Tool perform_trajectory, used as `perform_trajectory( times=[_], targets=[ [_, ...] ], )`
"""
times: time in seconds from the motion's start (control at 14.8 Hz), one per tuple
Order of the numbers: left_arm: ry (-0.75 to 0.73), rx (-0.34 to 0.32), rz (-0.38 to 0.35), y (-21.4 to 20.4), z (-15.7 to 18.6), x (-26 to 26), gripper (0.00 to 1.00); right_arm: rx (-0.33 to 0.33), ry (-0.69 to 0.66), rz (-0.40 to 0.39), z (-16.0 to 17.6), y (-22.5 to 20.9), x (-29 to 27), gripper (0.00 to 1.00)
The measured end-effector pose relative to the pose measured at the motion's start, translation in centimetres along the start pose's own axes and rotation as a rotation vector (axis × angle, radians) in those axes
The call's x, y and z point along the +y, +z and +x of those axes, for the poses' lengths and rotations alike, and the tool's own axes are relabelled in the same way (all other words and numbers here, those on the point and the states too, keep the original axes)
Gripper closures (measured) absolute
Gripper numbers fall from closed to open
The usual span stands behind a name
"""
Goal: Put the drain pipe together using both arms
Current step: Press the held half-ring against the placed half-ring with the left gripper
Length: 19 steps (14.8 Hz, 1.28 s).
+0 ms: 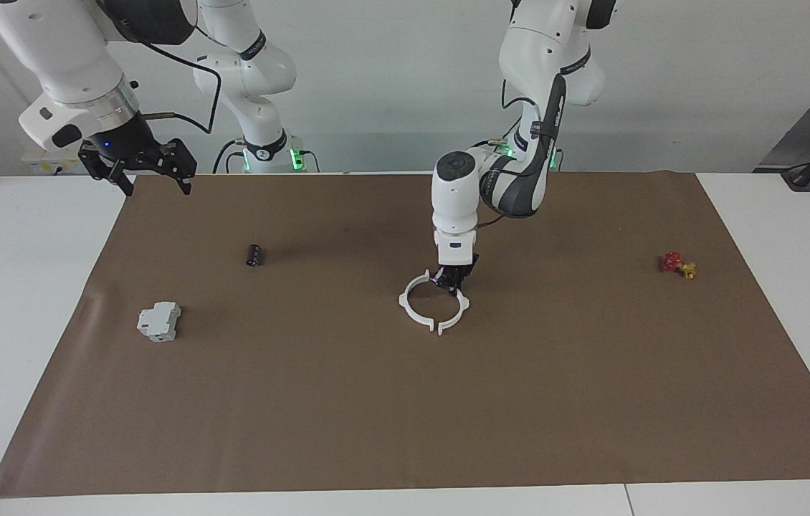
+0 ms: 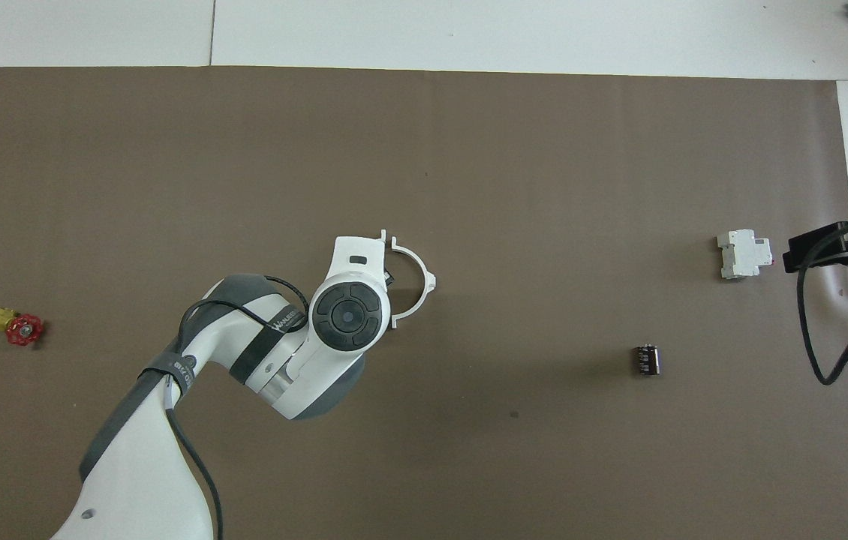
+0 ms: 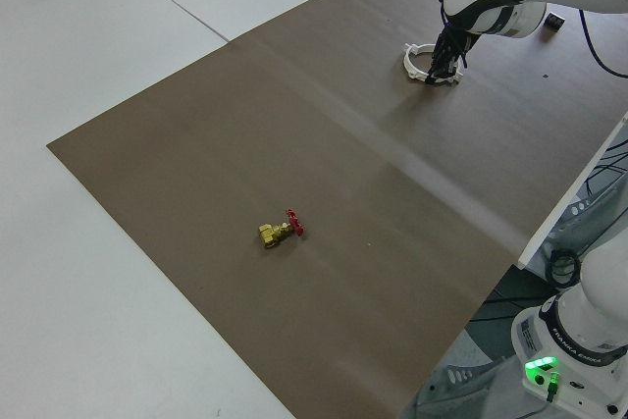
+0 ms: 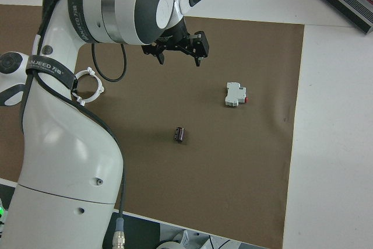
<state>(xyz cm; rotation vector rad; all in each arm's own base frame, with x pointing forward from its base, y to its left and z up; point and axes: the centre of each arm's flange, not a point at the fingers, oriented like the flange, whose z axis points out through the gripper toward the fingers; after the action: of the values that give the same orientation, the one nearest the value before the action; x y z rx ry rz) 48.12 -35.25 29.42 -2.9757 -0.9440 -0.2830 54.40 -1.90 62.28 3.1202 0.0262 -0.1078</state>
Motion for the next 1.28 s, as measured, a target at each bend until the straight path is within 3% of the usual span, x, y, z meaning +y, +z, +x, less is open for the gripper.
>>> perform_trajectory(
  times=[0.47,0.61,1.01,1.28],
  targets=[
    [0.0,0.0,0.0,0.0,0.0,0.0,0.89,0.0,0.0,0.0,0.0,0.0,0.0,0.0],
    [0.0,0.0,0.0,0.0,0.0,0.0,0.73,0.0,0.0,0.0,0.0,0.0,0.0,0.0],
    [0.0,0.0,0.0,0.0,0.0,0.0,0.09,0.0,0.0,0.0,0.0,0.0,0.0,0.0],
    [0.0,0.0,0.0,0.0,0.01,0.0,0.02,0.0,0.0,0.0,0.0,0.0,0.0,0.0]
  ],
)
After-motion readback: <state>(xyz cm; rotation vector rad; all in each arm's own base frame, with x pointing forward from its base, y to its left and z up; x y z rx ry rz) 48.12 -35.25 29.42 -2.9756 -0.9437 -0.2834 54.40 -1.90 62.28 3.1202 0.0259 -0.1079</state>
